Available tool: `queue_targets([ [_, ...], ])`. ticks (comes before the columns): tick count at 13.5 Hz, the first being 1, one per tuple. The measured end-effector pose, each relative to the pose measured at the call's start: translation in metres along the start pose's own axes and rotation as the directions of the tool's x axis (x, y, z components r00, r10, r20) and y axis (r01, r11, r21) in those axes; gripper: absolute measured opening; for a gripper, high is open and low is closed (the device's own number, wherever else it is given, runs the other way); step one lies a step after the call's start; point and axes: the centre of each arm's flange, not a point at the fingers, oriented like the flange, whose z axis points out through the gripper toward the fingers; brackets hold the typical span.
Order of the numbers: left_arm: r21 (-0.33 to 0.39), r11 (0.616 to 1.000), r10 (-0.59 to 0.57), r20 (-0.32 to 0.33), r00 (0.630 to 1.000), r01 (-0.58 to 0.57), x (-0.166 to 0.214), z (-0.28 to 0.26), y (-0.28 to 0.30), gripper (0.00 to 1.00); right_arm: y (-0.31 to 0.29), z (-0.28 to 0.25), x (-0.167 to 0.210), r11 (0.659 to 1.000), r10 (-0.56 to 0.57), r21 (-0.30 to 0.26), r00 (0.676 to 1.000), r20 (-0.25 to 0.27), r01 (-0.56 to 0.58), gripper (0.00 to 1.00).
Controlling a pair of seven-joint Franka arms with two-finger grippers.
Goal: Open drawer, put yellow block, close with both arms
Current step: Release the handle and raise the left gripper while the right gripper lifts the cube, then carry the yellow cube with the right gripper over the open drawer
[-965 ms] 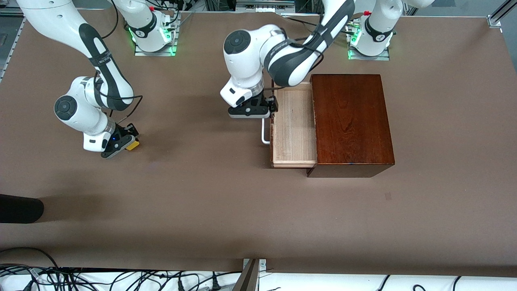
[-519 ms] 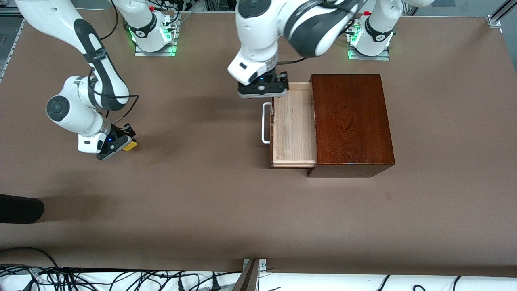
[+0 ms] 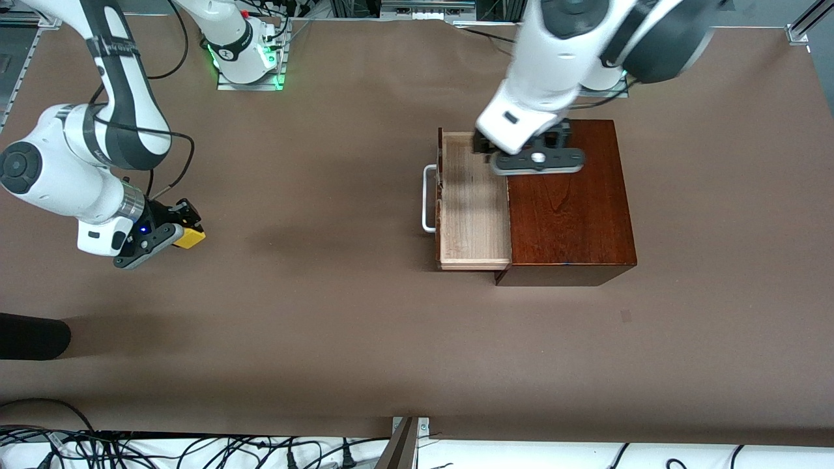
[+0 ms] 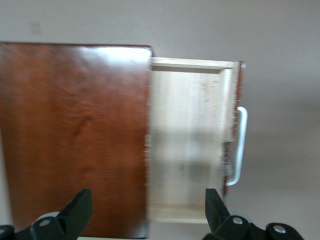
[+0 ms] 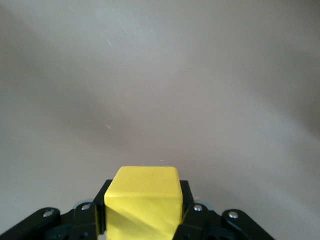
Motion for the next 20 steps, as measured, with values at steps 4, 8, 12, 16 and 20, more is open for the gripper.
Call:
queue_targets([
  [4, 0.018, 0.997, 0.072, -0.002, 0.997, -0.071, 0.023, -0.018, -0.084, 1.0, -0.044, -0.042, 0.032, 0.999, 0.049, 0.023, 0.999, 0.023, -0.049, 0.56],
  [8, 0.027, 0.992, 0.127, 0.005, 0.992, -0.127, 0.045, -0.021, -0.164, 1.0, -0.11, -0.078, 0.067, 0.994, 0.11, -0.003, 0.993, 0.03, -0.11, 0.56],
  [12, 0.025, 0.991, 0.128, 0.015, 0.992, -0.128, 0.049, -0.019, -0.208, 1.0, -0.178, -0.084, 0.09, 0.989, 0.15, -0.014, 0.988, 0.022, -0.15, 0.56],
  [16, 0.017, 0.995, 0.096, 0.013, 0.995, -0.096, 0.049, -0.022, -0.23, 1.0, -0.211, -0.102, 0.099, 0.993, 0.119, -0.013, 0.993, 0.02, -0.119, 0.56],
  [20, -0.046, 0.995, 0.088, 0.014, 0.996, -0.087, 0.053, -0.024, -0.26, 1.0, -0.271, -0.108, 0.115, 0.999, 0.036, -0.009, 0.999, 0.005, -0.036, 0.56],
])
